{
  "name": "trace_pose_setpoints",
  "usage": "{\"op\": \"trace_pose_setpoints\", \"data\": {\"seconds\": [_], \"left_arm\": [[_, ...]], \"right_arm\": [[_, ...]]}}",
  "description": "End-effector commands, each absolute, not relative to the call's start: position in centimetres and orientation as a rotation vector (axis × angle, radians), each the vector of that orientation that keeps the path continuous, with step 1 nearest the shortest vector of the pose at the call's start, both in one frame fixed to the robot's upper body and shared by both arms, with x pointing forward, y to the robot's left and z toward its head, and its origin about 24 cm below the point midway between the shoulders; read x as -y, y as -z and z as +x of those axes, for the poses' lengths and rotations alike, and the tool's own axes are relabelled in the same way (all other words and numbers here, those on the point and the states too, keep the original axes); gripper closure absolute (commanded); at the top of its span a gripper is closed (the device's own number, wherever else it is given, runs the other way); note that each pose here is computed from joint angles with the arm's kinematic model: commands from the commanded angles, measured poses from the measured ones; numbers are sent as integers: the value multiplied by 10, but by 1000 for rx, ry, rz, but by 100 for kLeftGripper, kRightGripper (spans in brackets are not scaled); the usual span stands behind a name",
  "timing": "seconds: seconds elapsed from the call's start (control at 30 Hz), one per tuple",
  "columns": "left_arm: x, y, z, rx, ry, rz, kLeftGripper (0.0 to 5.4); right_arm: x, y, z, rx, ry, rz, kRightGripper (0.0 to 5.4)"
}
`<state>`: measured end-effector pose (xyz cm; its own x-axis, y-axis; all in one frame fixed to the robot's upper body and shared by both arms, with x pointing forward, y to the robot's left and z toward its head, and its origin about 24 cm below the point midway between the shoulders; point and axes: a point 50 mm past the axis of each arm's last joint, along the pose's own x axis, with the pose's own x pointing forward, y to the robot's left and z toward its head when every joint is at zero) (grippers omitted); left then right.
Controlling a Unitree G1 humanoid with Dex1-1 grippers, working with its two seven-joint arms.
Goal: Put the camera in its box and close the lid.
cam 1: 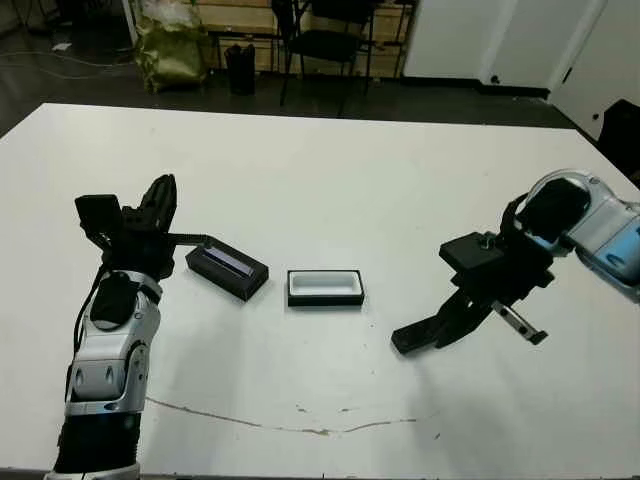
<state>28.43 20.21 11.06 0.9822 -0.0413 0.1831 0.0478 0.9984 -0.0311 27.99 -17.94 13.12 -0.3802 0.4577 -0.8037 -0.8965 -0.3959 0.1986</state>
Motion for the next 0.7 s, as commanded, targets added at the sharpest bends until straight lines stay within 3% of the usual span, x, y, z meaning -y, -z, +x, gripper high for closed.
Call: {"op": "trace_pose_setpoints", "data": {"seconds": [0.03, 0.17, 0.27, 0.37, 0.53, 0.7], "left_arm": [[-201, -106, 284, 159, 44, -26, 538], [-200, -106, 283, 153, 46, -29, 538], [-200, -106, 283, 153, 47, -30, 538], [-199, -107, 282, 146, 43, -23, 538], [-198, -107, 283, 159, 54, -27, 538], [-198, -106, 283, 164, 54, -29, 538]], "right_arm": [[179, -125, 280, -826, -1912, -852, 539], [175, -126, 281, -811, -1918, -749, 539], [172, -127, 283, -847, -1902, -779, 539], [170, -112, 285, -998, -1859, -824, 539], [166, -88, 292, -1007, -1890, -803, 539], [160, -89, 296, -985, -1910, -882, 539]]}}
